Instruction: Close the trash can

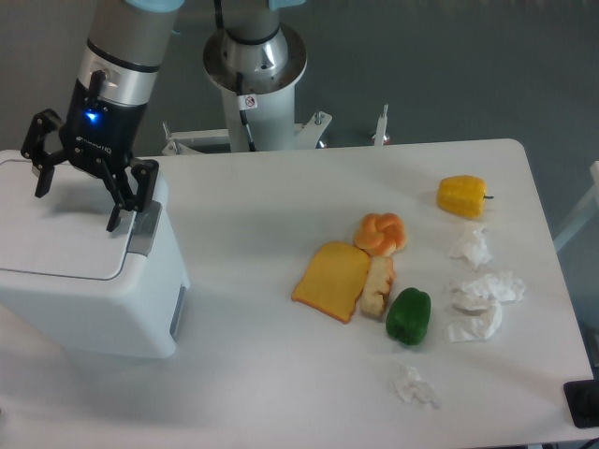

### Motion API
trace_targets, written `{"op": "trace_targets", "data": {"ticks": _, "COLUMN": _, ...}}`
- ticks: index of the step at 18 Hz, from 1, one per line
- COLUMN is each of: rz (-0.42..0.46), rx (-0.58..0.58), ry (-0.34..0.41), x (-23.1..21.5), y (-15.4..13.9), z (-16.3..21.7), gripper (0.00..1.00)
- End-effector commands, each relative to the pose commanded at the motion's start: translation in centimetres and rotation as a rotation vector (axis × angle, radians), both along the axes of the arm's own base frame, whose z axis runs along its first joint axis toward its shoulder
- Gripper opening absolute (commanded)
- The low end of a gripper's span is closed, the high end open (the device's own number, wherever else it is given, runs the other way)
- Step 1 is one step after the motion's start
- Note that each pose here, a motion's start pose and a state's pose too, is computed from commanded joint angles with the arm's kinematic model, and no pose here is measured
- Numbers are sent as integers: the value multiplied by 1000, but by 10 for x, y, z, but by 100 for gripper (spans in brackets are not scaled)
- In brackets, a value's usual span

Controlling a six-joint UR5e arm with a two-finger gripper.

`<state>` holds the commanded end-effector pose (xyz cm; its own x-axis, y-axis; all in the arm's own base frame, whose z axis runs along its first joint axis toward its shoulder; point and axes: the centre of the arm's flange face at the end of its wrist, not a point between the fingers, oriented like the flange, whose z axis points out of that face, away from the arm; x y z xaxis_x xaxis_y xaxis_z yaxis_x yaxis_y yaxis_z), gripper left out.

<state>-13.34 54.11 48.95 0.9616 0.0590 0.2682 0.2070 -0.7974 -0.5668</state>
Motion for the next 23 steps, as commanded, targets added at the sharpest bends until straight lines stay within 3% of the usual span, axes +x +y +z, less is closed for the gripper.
{"op": "trace_targets", "data": {"ticks": 14, "rz": 6, "rx": -11, "ry": -21, "x": -1, "y": -7, "z": -1, "gripper": 100}}
{"op": "trace_targets", "data": {"ticks": 19, "rz": 52, "rx": 5, "ry": -38, "x": -4, "y": -7, "z": 14, "gripper": 100}}
{"op": "trace_targets", "data": {"ticks": 23, "rz": 62, "rx": 52, "ry": 4, "x": -18, "y": -8, "z": 43, "gripper": 100}}
